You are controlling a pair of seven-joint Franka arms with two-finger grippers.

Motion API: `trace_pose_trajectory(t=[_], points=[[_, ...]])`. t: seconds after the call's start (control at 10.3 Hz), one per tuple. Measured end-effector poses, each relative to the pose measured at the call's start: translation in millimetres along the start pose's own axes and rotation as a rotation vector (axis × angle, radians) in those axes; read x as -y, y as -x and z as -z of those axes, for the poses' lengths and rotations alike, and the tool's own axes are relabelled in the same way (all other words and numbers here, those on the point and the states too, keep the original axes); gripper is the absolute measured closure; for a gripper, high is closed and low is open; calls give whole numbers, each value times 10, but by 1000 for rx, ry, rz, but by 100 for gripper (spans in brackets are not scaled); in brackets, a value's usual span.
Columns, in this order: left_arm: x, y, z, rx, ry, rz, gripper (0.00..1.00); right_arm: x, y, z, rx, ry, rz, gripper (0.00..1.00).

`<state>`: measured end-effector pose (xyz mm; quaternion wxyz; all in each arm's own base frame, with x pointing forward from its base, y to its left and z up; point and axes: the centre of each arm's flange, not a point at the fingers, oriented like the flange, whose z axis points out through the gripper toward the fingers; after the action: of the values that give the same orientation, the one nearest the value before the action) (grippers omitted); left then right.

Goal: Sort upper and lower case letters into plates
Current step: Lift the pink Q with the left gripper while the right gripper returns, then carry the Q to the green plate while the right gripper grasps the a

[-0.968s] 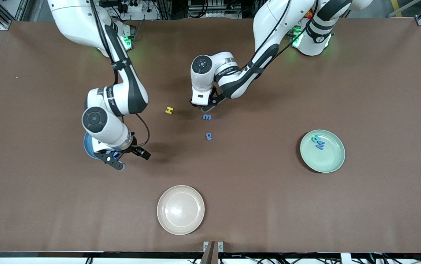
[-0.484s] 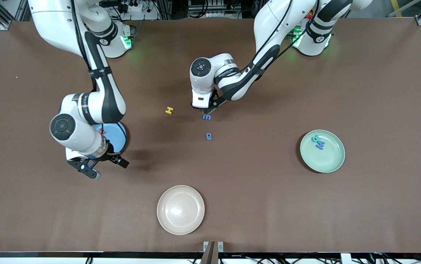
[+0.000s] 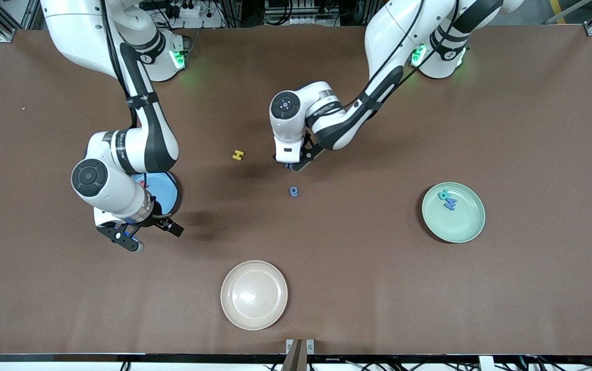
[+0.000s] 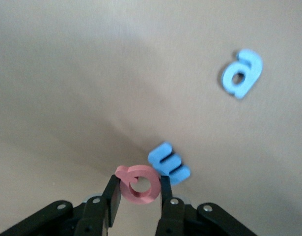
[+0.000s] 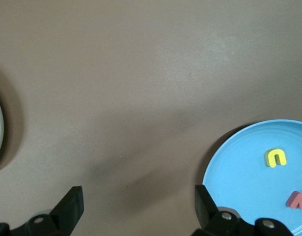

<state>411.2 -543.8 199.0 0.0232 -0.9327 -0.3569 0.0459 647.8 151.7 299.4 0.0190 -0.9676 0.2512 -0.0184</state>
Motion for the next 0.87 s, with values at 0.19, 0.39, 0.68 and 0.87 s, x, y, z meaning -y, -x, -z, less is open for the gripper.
trace_pose_trajectory(t=[0.19,0.39,0.68,0.87], points=[[4,-297,70,-2,-27,11,63,73,64,1,1,-2,6,0],[53,-816,314,16,-53,13,63,276,235,17,0,-8,24,0],[289,-1618,589,59,-87,19,63,1103,907,9,-18,-26,89,0],[560,-2109,667,59,-97,-1,63,1632,1425,-210,-26,-20,186,0]])
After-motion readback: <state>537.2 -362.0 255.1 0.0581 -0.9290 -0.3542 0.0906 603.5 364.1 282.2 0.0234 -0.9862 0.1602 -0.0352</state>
